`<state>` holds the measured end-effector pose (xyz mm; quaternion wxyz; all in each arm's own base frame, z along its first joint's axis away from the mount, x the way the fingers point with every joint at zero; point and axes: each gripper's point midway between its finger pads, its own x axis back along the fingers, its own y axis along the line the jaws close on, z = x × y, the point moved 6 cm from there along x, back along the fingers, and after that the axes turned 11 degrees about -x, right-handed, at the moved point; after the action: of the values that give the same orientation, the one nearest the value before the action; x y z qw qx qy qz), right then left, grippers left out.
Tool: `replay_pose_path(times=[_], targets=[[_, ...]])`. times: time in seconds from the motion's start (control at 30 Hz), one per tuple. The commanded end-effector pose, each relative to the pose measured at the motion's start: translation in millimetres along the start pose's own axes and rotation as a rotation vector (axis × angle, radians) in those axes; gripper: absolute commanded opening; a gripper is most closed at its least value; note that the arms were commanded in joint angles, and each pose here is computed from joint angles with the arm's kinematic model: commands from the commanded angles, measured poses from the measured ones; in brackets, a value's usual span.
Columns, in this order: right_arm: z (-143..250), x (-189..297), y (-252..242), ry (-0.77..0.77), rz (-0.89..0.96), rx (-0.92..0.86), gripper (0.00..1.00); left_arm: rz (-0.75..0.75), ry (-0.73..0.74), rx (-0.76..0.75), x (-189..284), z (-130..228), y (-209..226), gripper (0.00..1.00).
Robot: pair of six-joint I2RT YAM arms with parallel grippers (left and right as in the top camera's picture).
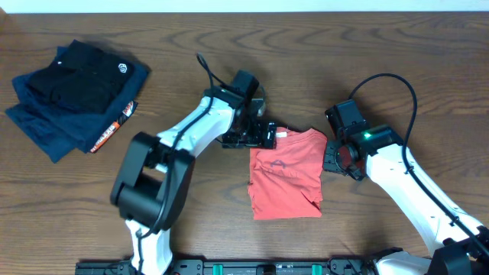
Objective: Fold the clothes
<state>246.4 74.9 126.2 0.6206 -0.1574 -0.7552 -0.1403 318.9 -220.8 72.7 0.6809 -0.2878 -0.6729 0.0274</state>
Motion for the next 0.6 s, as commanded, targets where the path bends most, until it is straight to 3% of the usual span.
replay_pose_path(times=[0.0, 0.07, 0.13, 0.17, 0.2, 0.23, 0.37, 0.57], targets=[[-4.4, 2.6, -1.3, -0.018, 0.003, 0.0, 0.45, 0.102, 0.034, -0.008, -17.9, 0.3, -6.6, 0.97], [-4.3, 2.6, -1.4, -0.018, 0.004, 0.0, 0.44, 0.137, 0.025, -0.035, -24.2, -2.8, -11.8, 0.86], [-4.2, 2.6, -1.5, -0.017, 0.004, 0.0, 0.44, 0.165, 0.005, -0.082, -26.0, -6.5, -17.9, 0.66], [-3.9, 2.6, -1.7, -0.015, 0.005, 0.001, 0.44, 0.167, -0.009, -0.095, -25.0, -8.7, -20.0, 0.43], [-3.6, 2.6, -2.1, -0.014, 0.007, 0.001, 0.44, 0.169, -0.027, -0.106, -23.1, -11.7, -21.2, 0.29], [-3.1, 2.6, -2.6, -0.011, 0.01, 0.002, 0.44, 0.17, -0.042, -0.114, -20.5, -14.3, -22.3, 0.08], [-1.3, 2.6, -4.3, -0.002, 0.019, 0.007, 0.43, 0.17, -0.124, -0.167, 3.7, -27.6, -20.6, 0.06], [-1.6, 2.7, -6.5, -0.007, 0.035, 0.007, 0.43, 0.127, -0.386, -0.192, 94.5, -52.6, 1.1, 0.06]])
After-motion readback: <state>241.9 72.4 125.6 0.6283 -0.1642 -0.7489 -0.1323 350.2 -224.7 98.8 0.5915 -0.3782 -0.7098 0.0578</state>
